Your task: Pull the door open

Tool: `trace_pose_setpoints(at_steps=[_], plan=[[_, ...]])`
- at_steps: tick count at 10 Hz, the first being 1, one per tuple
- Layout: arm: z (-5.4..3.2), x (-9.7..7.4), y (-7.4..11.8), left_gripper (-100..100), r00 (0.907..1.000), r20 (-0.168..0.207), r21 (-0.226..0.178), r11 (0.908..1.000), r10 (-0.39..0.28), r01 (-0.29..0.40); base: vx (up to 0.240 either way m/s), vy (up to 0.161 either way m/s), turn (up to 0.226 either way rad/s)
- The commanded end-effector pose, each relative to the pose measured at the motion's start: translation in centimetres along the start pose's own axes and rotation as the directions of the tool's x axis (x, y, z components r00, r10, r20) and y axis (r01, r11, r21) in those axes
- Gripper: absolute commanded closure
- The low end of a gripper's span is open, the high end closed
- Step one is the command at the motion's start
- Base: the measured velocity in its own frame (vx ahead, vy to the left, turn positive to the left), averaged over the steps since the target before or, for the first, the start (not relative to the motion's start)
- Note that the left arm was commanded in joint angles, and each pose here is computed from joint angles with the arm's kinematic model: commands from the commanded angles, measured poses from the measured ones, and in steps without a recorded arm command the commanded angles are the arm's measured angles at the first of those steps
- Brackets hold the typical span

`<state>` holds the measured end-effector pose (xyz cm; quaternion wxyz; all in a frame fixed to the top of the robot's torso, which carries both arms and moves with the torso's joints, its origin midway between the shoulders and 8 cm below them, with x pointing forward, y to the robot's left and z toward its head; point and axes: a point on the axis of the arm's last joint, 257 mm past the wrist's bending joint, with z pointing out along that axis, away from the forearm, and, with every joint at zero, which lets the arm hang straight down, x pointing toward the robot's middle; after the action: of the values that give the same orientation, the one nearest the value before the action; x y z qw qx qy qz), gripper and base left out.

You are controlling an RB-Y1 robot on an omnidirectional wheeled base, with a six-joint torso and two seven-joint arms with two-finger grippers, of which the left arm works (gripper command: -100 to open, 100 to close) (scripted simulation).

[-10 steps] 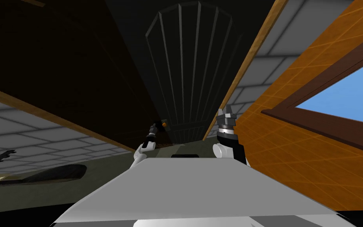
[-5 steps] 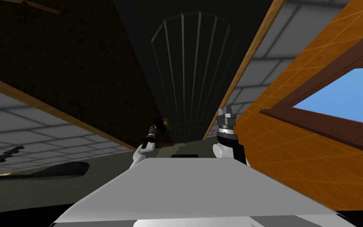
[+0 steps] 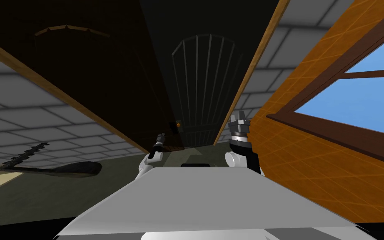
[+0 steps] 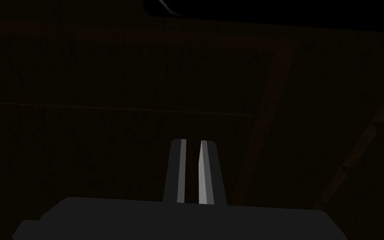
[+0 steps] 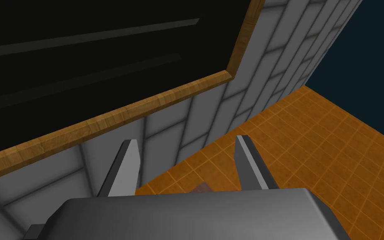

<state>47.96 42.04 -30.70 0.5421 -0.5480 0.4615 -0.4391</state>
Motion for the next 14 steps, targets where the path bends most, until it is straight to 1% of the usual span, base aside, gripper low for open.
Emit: trace_pose_setpoints(at_steps=[1, 2, 3, 4, 6, 7, 8, 9, 10, 13, 14], plan=[[0.05, 1.3, -0.4, -100, 0.9997, -0.022, 0.01, 0.9999, -0.007, 0.007, -0.167, -0.069, -0.058], [0.13, 2.4, -0.8, -100, 0.999, -0.042, 0.019, 0.9997, -0.013, 0.014, -0.169, -0.091, -0.098], [0.01, 1.8, -0.6, -100, 0.9995, -0.03, 0.014, 0.9999, -0.01, 0.01, -0.078, -0.048, -0.015], [-0.57, -0.5, 0.2, -100, 1.0, 0.004, -0.006, 1.0, 0.005, -0.005, -0.033, 0.023, 0.198], [-1.21, -3.1, 1.0, -100, 0.9988, 0.044, -0.028, 0.9994, 0.022, -0.021, 0.011, 0.061, 0.139], [-1.44, -4.4, 1.3, -100, 0.9974, 0.065, -0.037, 0.9989, 0.03, -0.028, 0.112, 0.078, 0.081], [-1.29, -4.4, 1.2, -100, 0.9973, 0.067, -0.036, 0.999, 0.03, -0.028, 0.158, 0.071, 0.019], [-1.05, -4.0, 1.0, -100, 0.9977, 0.062, -0.031, 0.9992, 0.027, -0.025, 0.202, 0.019, -0.057], [-0.7, -3.2, 0.7, -100, 0.9984, 0.053, -0.023, 0.9995, 0.021, -0.02, 0.225, -0.011, -0.089], [0.59, 0.1, -0.5, -100, 1.0, 0.008, 0.01, 0.9999, -0.001, 0.0, 0.195, -0.057, -0.137], [1.09, 1.6, -1.1, -100, 0.9999, -0.013, 0.025, 0.9996, -0.01, 0.01, 0.192, -0.112, -0.2]])
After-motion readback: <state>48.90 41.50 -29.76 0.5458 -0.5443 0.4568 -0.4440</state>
